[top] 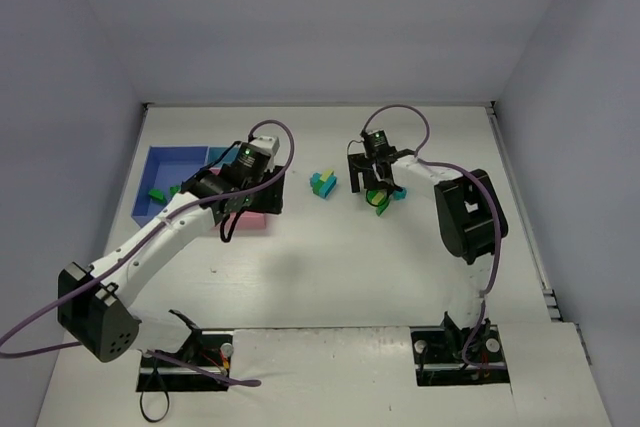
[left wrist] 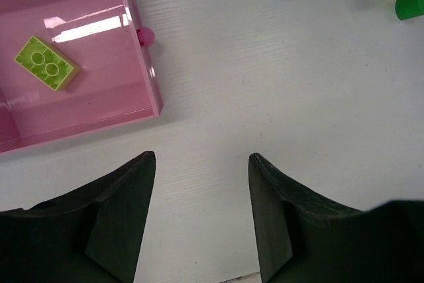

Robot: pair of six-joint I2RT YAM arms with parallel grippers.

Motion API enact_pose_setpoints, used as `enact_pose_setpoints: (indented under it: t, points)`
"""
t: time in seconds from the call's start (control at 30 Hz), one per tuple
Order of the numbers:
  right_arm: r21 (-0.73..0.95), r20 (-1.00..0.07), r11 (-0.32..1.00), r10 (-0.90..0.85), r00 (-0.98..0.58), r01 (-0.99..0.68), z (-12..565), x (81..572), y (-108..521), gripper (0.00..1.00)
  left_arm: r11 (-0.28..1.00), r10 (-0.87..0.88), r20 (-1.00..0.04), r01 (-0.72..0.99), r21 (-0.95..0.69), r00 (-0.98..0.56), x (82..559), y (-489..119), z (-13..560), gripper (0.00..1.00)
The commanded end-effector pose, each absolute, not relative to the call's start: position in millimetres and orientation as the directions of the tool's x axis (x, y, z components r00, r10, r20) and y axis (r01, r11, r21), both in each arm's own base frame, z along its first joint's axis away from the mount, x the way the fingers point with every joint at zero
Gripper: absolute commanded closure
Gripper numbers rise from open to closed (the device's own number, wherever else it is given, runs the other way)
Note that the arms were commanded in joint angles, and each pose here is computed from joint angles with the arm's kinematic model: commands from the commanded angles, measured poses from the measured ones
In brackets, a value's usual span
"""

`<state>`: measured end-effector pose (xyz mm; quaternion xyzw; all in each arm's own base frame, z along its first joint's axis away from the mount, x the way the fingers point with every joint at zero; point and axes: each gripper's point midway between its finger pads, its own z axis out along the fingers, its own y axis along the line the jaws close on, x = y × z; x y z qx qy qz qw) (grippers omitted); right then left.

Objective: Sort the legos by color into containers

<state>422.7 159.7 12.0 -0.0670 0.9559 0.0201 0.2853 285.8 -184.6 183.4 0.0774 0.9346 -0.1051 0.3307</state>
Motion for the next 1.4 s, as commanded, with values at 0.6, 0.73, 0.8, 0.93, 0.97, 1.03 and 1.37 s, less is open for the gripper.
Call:
enact_pose_setpoints:
  t: [0.6,0.73,0.8,0.93,0.97,1.03,1.37]
  points:
    - [0.018,-0.784,0.931,-0.212,-0.584,-0.363,115,447,206,1.0,0.971,-0.105,-0.717,0.086,-0.224,-0.689,292,-128,242,0.48]
    - [0.055,-0.852,0.842,-0.241,-0.465,-0.536,170,429,276,1.0,0.977,-0.182,-0.75,-0.031,-0.211,-0.635,290,-96,265,0.48]
    - [0.065,-0.878,0.777,-0.254,-0.406,-0.626,193,414,321,1.0,0.971,-0.231,-0.763,-0.091,-0.221,-0.603,286,-80,275,0.48]
    - [0.09,-0.894,0.658,-0.278,-0.352,-0.748,209,389,395,0.97,0.957,-0.289,-0.772,-0.152,-0.246,-0.567,275,-64,285,0.48]
    - [0.094,-0.885,0.637,-0.298,-0.358,-0.765,196,386,411,0.97,0.956,-0.293,-0.773,-0.162,-0.244,-0.563,273,-61,286,0.48]
    - [0.092,-0.899,0.584,-0.3,-0.32,-0.807,207,373,445,0.94,0.953,-0.303,-0.783,-0.186,-0.239,-0.544,264,-53,291,0.48]
    - [0.098,-0.883,0.542,-0.339,-0.324,-0.835,166,374,500,0.35,0.952,-0.308,-0.777,-0.178,-0.251,-0.55,235,-47,291,0.48]
